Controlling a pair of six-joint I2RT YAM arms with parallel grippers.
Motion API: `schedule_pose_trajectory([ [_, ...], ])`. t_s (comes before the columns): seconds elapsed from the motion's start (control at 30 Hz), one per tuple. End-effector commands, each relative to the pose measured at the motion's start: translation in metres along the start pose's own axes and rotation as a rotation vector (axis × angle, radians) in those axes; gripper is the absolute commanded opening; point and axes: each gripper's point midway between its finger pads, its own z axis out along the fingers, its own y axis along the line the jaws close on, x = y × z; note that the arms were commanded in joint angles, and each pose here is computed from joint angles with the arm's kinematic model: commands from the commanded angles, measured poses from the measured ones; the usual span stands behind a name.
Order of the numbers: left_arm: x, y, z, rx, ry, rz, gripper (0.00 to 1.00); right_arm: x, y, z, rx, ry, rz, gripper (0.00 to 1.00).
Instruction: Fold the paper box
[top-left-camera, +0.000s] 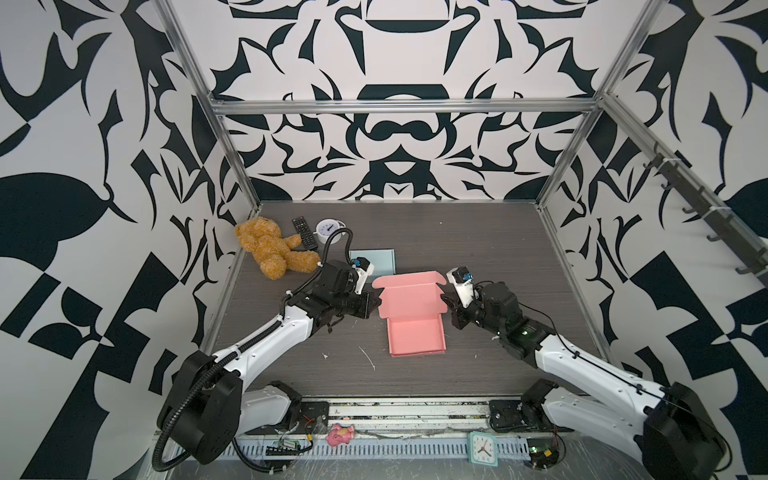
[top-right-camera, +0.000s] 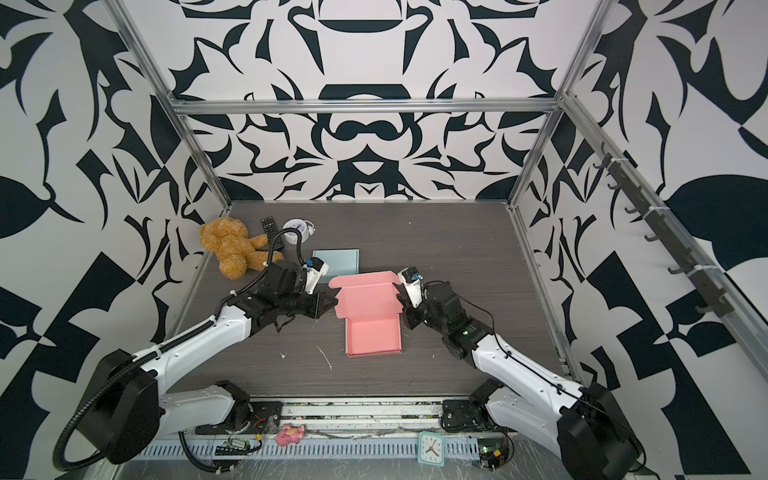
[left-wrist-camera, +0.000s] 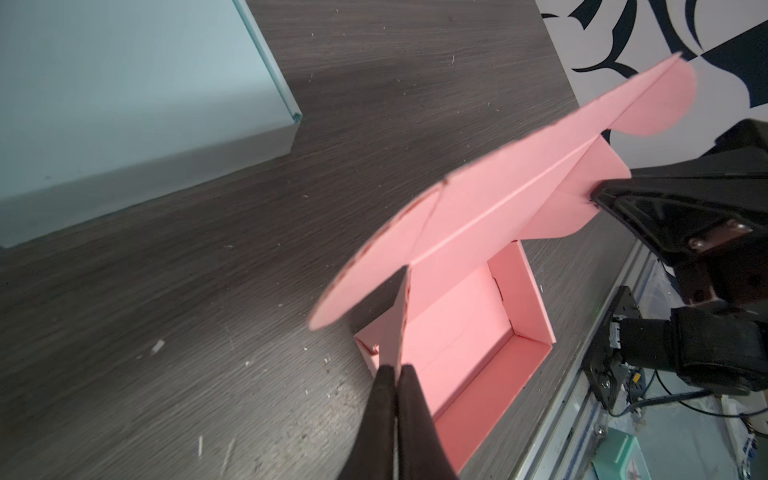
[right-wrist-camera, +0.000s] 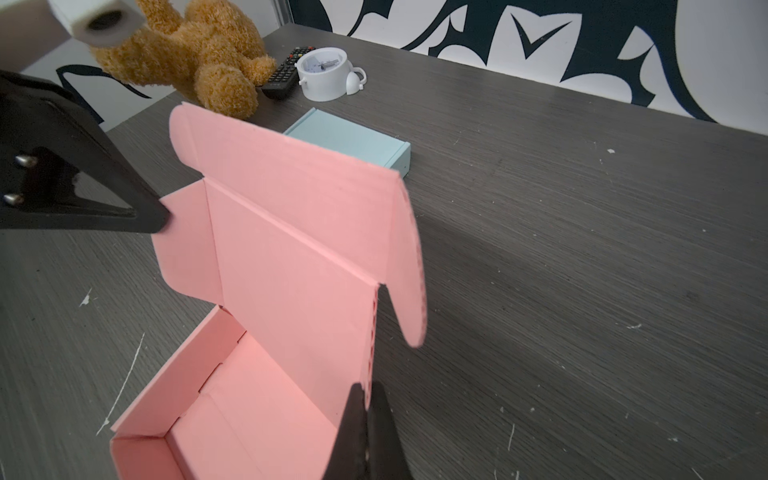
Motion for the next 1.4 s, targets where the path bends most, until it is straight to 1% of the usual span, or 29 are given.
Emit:
schedule_pose_trajectory([
  [0.0,-0.024,0.001,-0.002,-0.037,-0.061,0.029,0.07,-0.02,-0.004,0.0,0.037,-0.027,0.08,0.0],
  [0.13,-0.033,0.009,0.007,-0.079,-0.072,0.039,0.07,-0.024,-0.007,0.006,0.054,0.003,0.135,0.02],
  [0.37,-0.045,0.015,0.018,-0.11,-0.105,0.057,0.07,-0.022,-0.009,0.018,0.069,0.055,0.162,0.07],
  [0.67,-0.049,0.009,0.026,-0.116,-0.145,0.072,0.07,-0.011,-0.007,0.029,0.058,0.09,0.105,0.13],
  [0.8,-0.045,0.006,0.026,-0.112,-0.163,0.067,0.07,-0.01,-0.007,0.03,0.068,0.09,0.075,0.16],
  [0.97,-0.038,0.003,0.027,-0.097,-0.198,0.07,0.07,-0.01,-0.003,0.033,0.07,0.091,0.065,0.16],
  [1.2,-0.025,0.0,0.032,-0.085,-0.261,0.112,0.07,-0.009,0.007,0.039,0.08,0.112,0.047,0.16],
  [1.37,-0.017,0.0,0.031,-0.085,-0.279,0.134,0.07,-0.012,0.006,0.036,0.133,0.117,0.042,0.16],
])
